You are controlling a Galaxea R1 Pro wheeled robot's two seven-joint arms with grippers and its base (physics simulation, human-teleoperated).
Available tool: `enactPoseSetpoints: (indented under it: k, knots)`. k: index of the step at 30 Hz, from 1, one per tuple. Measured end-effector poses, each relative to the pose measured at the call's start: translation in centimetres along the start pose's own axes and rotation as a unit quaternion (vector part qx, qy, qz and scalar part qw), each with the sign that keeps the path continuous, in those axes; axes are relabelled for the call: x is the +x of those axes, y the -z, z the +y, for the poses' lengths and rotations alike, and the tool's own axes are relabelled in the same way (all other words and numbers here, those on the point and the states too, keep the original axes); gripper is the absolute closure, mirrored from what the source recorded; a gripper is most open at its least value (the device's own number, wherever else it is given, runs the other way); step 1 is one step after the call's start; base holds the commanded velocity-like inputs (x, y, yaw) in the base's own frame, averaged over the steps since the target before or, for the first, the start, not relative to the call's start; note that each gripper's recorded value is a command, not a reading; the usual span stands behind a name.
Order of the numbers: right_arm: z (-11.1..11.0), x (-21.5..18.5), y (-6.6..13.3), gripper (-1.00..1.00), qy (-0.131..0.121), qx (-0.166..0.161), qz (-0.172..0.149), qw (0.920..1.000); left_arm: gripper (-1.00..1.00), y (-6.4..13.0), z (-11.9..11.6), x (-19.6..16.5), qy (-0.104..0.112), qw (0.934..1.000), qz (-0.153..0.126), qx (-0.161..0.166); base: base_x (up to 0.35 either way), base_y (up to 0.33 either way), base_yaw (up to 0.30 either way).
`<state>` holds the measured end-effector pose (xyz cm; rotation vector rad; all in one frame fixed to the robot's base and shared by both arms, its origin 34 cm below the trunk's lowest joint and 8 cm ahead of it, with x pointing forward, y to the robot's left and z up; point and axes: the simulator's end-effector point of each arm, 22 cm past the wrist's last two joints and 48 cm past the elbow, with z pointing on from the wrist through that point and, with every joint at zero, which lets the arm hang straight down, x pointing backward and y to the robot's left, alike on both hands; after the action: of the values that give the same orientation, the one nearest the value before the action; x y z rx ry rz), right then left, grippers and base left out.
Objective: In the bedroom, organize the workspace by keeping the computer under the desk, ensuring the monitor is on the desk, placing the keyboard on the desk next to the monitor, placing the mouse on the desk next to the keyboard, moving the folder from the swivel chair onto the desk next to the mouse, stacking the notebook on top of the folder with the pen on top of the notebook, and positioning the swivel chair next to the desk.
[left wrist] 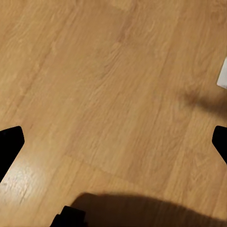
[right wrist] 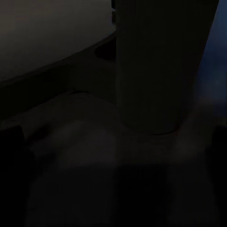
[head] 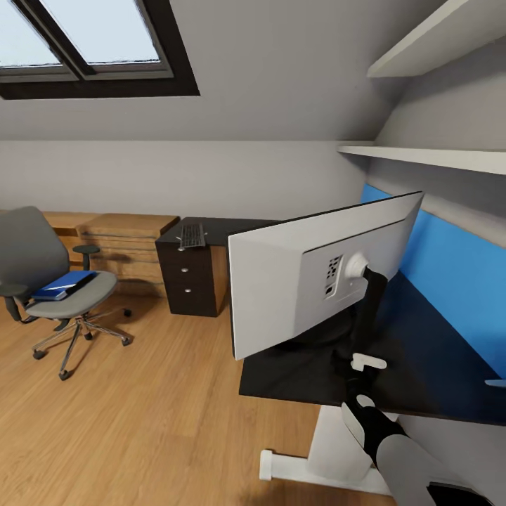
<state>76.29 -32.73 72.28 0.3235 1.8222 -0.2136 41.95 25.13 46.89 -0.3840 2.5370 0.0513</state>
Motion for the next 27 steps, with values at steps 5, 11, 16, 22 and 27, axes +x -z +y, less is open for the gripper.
enactPoseSetpoints:
  k: [5,11,16,22,27]
  knots:
    - [0.04,0.03,0.03,-1.00,0.002,-0.001,0.000,1.0000,-1.00,0.00,0.00,0.01,0.000,1.0000,0.000,0.000,0.002,-0.021,0.000]
    - [0.09,0.08,0.03,-1.00,0.003,-0.002,0.000,1.0000,-1.00,0.00,-0.01,0.02,0.000,1.0000,0.000,0.000,0.001,-0.191,0.000]
    - [0.22,0.12,0.04,-1.00,0.007,-0.005,0.001,1.0000,-1.00,0.00,0.00,0.01,0.000,1.0000,0.000,0.000,0.000,-0.161,0.000]
    - [0.09,0.11,0.03,-1.00,0.006,-0.003,0.001,1.0000,-1.00,0.00,0.00,0.01,0.000,1.0000,0.000,0.000,0.000,-0.023,0.000]
    - [0.14,0.12,0.08,-1.00,0.009,-0.004,-0.002,0.9999,-1.00,0.00,0.00,0.00,0.000,1.0000,0.000,0.000,0.000,-0.002,0.000]
